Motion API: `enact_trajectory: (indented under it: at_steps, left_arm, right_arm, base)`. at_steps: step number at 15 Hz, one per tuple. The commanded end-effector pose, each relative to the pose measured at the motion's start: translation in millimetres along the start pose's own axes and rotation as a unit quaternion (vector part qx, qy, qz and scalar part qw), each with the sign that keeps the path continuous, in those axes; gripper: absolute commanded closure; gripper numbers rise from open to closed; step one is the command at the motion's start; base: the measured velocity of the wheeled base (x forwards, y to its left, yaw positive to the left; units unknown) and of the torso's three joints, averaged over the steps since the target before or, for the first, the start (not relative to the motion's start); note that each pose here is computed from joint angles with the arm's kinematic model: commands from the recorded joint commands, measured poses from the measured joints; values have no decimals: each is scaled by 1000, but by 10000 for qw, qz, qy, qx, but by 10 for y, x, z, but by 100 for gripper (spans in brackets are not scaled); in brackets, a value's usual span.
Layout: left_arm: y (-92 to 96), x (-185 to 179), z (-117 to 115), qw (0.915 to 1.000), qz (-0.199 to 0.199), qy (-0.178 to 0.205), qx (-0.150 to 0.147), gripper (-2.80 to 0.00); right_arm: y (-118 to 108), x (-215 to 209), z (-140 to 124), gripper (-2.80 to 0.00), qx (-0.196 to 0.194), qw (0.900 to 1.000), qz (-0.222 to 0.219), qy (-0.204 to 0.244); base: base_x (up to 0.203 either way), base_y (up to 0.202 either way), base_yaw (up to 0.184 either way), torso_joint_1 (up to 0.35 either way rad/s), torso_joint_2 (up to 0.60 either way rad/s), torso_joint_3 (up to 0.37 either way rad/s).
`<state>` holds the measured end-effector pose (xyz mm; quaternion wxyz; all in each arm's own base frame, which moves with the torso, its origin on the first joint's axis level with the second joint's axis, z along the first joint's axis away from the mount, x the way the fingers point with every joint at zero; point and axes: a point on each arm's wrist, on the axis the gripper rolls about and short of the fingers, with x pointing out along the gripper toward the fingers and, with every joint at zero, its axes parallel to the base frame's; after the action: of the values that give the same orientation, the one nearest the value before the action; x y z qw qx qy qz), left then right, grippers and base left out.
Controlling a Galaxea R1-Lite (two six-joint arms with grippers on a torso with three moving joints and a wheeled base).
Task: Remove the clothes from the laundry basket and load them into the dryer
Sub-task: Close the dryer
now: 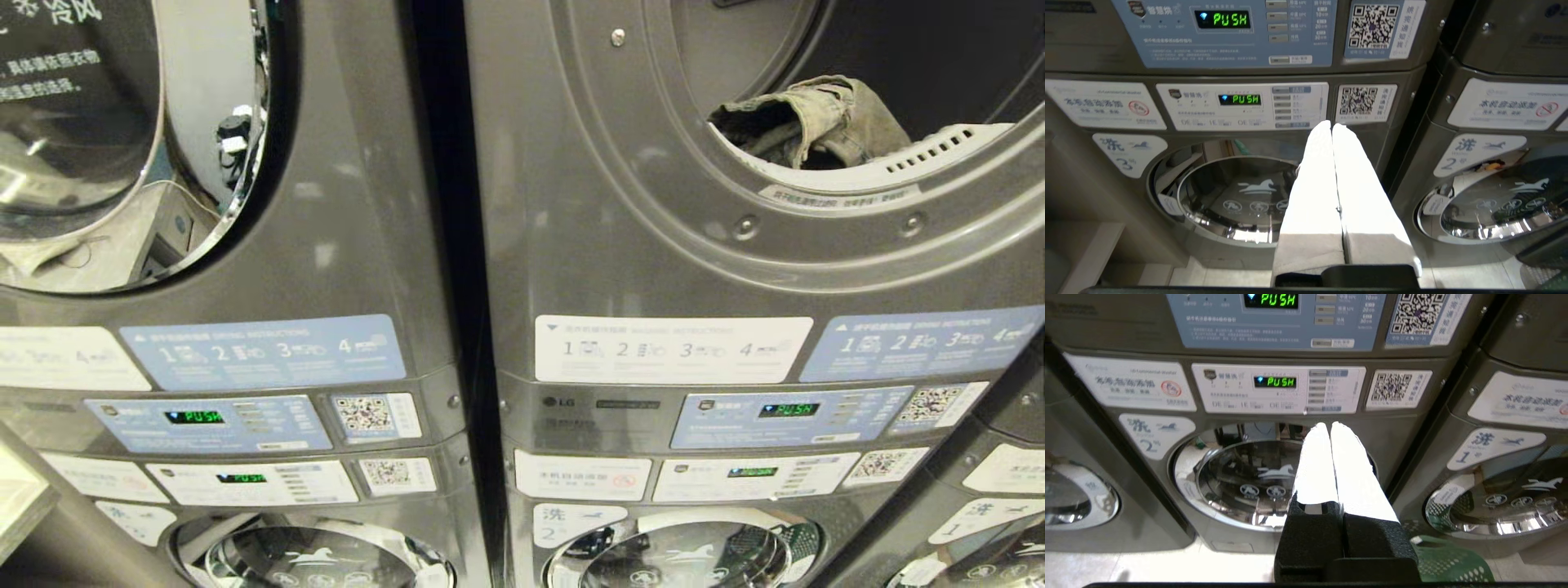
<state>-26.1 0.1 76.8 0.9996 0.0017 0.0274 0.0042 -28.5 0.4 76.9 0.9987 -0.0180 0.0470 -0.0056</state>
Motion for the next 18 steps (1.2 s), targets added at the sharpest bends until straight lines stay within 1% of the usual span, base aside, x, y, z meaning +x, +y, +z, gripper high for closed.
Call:
enact_trajectory:
  at_steps: [1,9,14,16,18]
  left_arm:
    - [0,-1,1,10000,3,4,5,0]
    - [0,4,-1,10000,11,-14,-8,0]
    - [0,4,-2,10000,11,-6,-8,0]
    - [0,4,-1,10000,10,-8,-8,0]
    - [0,4,-2,10000,11,-6,-8,0]
  right_arm:
    - [0,1,0,0,0,10000,-4,14]
    - [0,2,0,0,0,10000,-3,22]
    - [-1,1,-1,0,15,10000,-11,14]
    - [-1,1,-1,0,15,10000,-13,15]
    - [-1,1,-1,0,8,10000,-19,15]
  base:
    - [-193,0,2,12,7,2]
    - [-188,0,3,1,1,2]
    - [-13,0,0,4,-1,-1]
    - [-98,-97,4,9,10,-2]
    - [-191,-180,0,-5,24,7]
